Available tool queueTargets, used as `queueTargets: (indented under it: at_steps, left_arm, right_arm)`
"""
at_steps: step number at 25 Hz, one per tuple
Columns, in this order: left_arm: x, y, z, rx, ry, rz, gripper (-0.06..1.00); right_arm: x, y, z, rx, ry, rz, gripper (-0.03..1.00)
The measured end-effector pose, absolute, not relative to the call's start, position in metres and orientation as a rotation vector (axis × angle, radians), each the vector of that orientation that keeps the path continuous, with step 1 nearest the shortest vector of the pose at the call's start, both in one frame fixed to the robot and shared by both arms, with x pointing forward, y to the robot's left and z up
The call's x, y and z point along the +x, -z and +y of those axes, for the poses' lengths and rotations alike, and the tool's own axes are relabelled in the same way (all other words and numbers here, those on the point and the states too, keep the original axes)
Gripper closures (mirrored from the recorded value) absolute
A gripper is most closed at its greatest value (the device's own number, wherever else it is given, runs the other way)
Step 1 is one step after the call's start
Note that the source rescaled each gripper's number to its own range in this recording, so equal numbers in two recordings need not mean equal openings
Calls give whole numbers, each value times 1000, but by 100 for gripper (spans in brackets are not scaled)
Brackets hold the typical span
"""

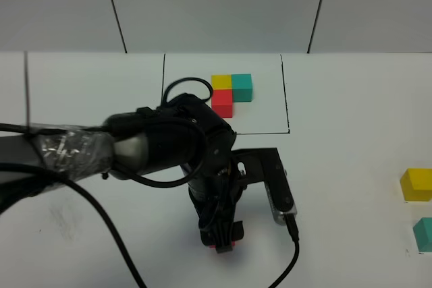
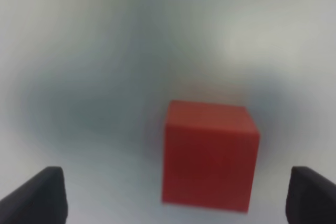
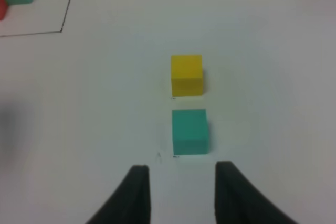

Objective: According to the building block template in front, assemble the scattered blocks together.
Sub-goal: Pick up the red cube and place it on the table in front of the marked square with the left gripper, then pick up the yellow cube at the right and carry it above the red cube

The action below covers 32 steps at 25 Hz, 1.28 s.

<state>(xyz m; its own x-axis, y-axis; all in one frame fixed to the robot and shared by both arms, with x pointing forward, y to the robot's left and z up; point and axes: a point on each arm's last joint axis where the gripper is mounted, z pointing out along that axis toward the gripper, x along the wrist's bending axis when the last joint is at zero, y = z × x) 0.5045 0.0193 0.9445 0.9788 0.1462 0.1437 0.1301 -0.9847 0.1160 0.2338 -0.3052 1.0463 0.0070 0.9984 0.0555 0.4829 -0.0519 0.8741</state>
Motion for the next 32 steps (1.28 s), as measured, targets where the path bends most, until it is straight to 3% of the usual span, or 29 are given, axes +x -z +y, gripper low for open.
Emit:
queueTargets:
  at_steps: [6, 15, 20, 32]
  left_arm:
    - [507, -1030, 60, 2890, -504, 506, -4]
    - [501, -1127, 209, 2568, -708, 1357, 13]
    - [449, -1149, 261, 2449, -760, 1519, 17]
    - [267, -1188, 317, 1918, -1094, 1350, 18]
  right_arm:
    - [234, -1046, -305, 1613, -974, 1550, 97]
    - [234, -1046, -305, 1613, -974, 1550, 97]
    - [234, -1046, -305, 1613, -974, 1550, 97]
    - [234, -1046, -305, 1613, -974, 1550, 97]
